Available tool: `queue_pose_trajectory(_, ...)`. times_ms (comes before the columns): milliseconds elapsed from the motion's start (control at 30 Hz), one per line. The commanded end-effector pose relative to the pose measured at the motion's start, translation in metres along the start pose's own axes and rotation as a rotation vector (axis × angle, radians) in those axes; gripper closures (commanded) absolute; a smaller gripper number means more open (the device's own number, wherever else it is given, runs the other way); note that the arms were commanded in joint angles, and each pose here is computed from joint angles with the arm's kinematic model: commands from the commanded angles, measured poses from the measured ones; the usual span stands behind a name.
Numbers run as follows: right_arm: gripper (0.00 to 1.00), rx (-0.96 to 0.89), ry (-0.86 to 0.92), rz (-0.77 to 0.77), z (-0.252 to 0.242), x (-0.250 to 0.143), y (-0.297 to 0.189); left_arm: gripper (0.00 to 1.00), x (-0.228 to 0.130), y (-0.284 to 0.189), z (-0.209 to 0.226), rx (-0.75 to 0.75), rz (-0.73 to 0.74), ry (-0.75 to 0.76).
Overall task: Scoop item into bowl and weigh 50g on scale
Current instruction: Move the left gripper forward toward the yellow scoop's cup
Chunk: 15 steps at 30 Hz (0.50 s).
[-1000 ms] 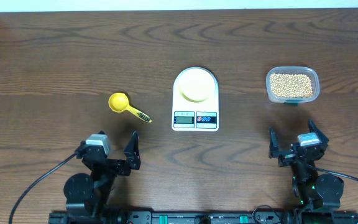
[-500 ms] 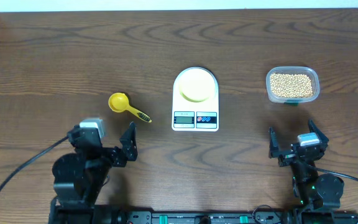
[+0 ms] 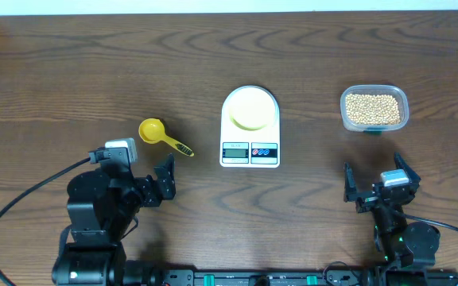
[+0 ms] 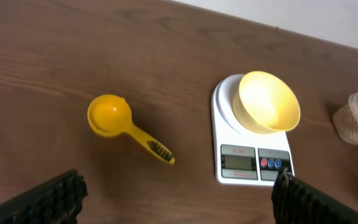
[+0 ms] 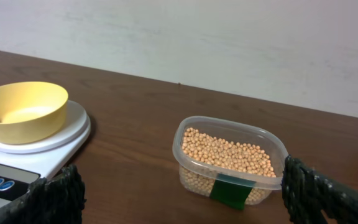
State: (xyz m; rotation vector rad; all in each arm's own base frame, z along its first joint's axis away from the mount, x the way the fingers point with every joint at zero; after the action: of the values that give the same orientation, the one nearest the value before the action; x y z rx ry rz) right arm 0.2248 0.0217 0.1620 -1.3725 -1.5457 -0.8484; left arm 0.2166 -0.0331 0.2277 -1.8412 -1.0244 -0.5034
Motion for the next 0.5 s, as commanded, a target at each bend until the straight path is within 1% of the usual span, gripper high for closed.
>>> queue_pose_trajectory(0, 0.01, 0.010, -0.011, -0.001, 0.002, 0.000, 0.000, 0.02, 0.013, -0.013, -0.011, -0.012, -0.004, 0.036)
queue_pose_trajectory(100, 0.01, 0.010, -0.011, -0.001, 0.002, 0.000, 0.000, 0.02, 0.015, -0.017, -0.013, -0.001, 0.020, 0.052)
queue_pose_trajectory(467, 0.01, 0.010, -0.011, -0.001, 0.002, 0.000, 0.000, 0.02, 0.032, -0.027, -0.024, 0.024, 0.075, 0.039)
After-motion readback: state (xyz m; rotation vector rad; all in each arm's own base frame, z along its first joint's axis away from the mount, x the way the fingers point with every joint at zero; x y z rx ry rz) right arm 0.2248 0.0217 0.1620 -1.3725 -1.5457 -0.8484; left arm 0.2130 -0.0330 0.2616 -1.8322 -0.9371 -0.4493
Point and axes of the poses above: each gripper's point midway between its finger pads, its own y axis out along the fingers, its own z axis along the line the jaws close on, x = y × z, the point moved 2 cm from there along -y, back along the fingers, and after that the axes turned 15 degrees about -y, right-handed, at the moved point
